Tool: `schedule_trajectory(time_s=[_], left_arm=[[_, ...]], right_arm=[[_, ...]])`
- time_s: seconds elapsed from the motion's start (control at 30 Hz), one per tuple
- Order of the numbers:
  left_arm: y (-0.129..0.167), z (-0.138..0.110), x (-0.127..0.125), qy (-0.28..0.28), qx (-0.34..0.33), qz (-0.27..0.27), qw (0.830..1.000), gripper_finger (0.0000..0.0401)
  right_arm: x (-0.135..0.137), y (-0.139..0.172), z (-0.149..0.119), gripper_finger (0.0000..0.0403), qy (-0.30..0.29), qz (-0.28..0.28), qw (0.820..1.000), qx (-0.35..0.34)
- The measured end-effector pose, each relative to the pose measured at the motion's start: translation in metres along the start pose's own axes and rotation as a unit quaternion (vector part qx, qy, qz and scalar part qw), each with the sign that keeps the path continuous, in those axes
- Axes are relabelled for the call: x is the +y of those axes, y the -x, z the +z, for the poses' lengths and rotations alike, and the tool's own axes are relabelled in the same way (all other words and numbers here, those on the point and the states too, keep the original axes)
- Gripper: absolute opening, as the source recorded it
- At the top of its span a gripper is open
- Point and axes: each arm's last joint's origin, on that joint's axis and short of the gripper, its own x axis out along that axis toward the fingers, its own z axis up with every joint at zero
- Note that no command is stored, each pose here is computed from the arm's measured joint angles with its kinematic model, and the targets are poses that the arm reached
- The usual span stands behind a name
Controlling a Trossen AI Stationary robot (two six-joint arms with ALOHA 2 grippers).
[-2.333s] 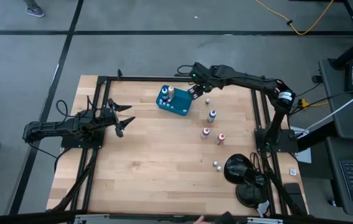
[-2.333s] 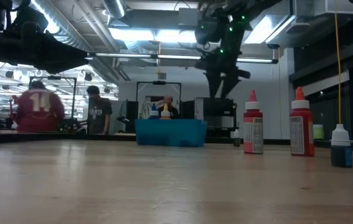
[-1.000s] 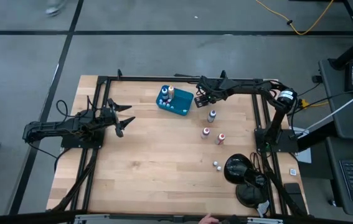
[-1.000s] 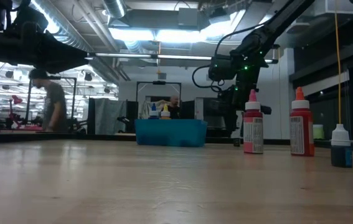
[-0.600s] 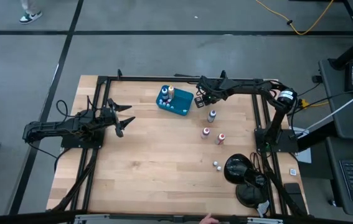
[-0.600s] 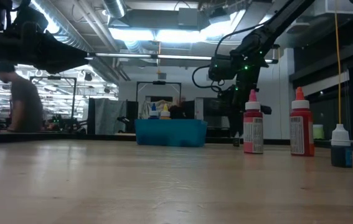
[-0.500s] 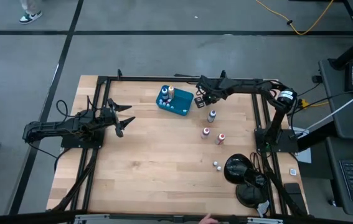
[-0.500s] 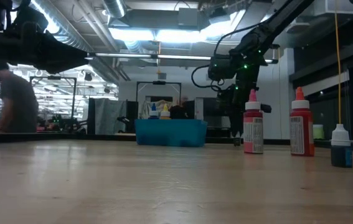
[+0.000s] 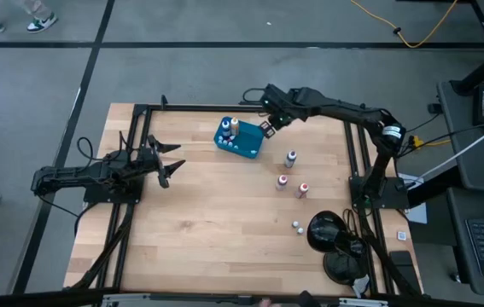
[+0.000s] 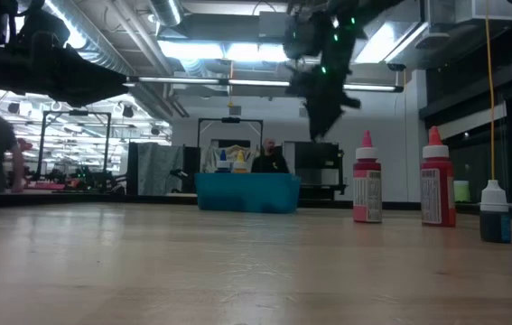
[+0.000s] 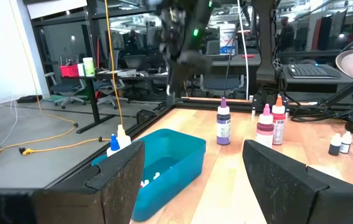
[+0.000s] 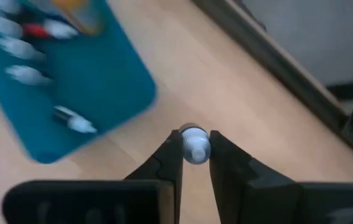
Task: Pick & Place food coloring
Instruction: Put the small black food coloring bottle into the blue bin
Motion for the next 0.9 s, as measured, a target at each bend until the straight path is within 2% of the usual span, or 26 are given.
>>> schedule_trajectory(time_s=[0.2,0.4,0.53,0.73,0.9], left_arm=[[0.000,0.000,0.000,0.000,0.000,0.000,1.000,0.0267],[0.000,0.000,0.000,0.000,0.000,0.000,1.000,0.0267],[0.000,0.000,0.000,0.000,0.000,0.000,1.000,0.0267],[0.000,0.000,0.000,0.000,0.000,0.000,1.000,0.0267],[0.000,0.000,0.000,0.000,0.000,0.000,1.000,0.0267]], right_arm=[[0.014,0.038,0.020,0.0057,0.024,0.029,0.997,-0.063],[0.025,0.056,0.030,0.0057,0.035,0.036,0.993,-0.106],[0.037,0.044,0.033,0.0057,0.053,0.035,0.993,-0.098],[0.063,0.008,0.028,0.0057,0.094,0.034,0.993,-0.058],[0.087,-0.014,0.024,0.0057,0.131,0.043,0.989,-0.055]])
